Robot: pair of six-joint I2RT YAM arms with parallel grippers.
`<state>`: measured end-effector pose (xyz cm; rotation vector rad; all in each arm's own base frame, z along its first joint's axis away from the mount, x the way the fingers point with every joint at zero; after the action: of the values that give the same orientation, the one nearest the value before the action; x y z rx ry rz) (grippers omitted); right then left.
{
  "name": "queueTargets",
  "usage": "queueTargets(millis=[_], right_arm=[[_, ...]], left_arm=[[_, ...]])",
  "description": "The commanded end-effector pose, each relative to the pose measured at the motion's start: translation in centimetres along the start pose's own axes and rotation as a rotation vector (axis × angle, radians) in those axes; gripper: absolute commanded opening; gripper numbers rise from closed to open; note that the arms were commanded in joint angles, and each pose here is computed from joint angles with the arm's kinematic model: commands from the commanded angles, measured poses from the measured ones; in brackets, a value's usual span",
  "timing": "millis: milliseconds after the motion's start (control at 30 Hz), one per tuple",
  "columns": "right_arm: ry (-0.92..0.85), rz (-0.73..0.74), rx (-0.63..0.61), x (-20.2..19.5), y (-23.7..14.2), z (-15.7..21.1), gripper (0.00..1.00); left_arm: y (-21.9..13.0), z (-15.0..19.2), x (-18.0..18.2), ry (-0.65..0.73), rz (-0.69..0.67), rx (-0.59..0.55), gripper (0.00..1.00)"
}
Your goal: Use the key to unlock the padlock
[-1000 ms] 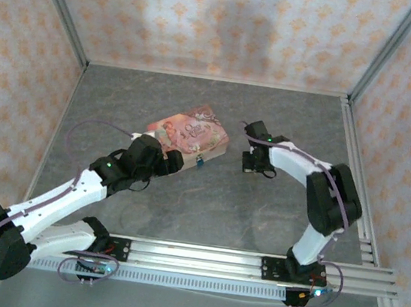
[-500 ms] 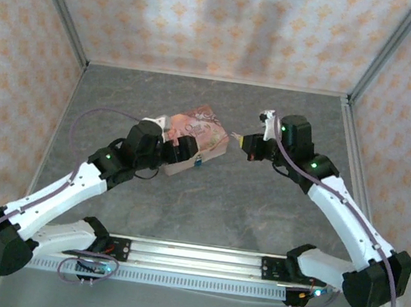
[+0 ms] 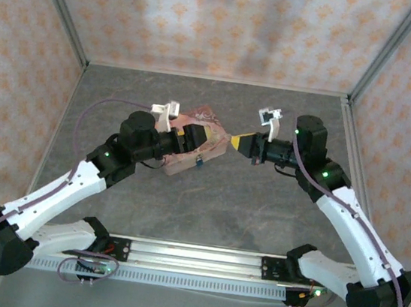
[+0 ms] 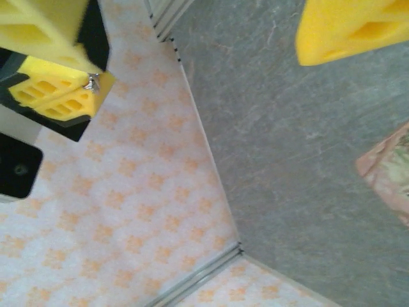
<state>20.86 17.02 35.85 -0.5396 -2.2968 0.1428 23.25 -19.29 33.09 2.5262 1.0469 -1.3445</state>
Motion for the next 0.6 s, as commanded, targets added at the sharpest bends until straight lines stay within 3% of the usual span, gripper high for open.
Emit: queueTargets(millis=[0, 100, 567], right_arm=[[-0.019, -0.055, -0.010, 0.6, 0.0, 0.0, 0.00], [-0.019, -0.069, -0.013, 0.6, 0.1, 0.0, 0.00], [-0.013, -0.067, -0.015, 0.2, 0.5, 0.0, 0.00]], left_arm=[[0.3, -1.0, -2.3, 0.008, 0.125, -0.018, 0.63], [0.7, -1.1, -2.6, 0.001, 0.146, -0.022, 0.53], [2.0, -1.3, -4.8, 0.032, 0.222, 0.001, 0.38]])
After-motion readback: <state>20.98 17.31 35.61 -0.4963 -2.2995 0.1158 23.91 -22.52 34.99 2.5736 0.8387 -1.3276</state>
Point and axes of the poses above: each hand's point on the last joint's axis, 136 mm out from that joint toward the fingers, its own y axis out along the fingers, its own x axis along the line the jaws close on, z = x × y, the point moved 8 cm from there along -y, back along the fingers, and after that the axes turned 6 degrees about y, right-handed, at the moved point
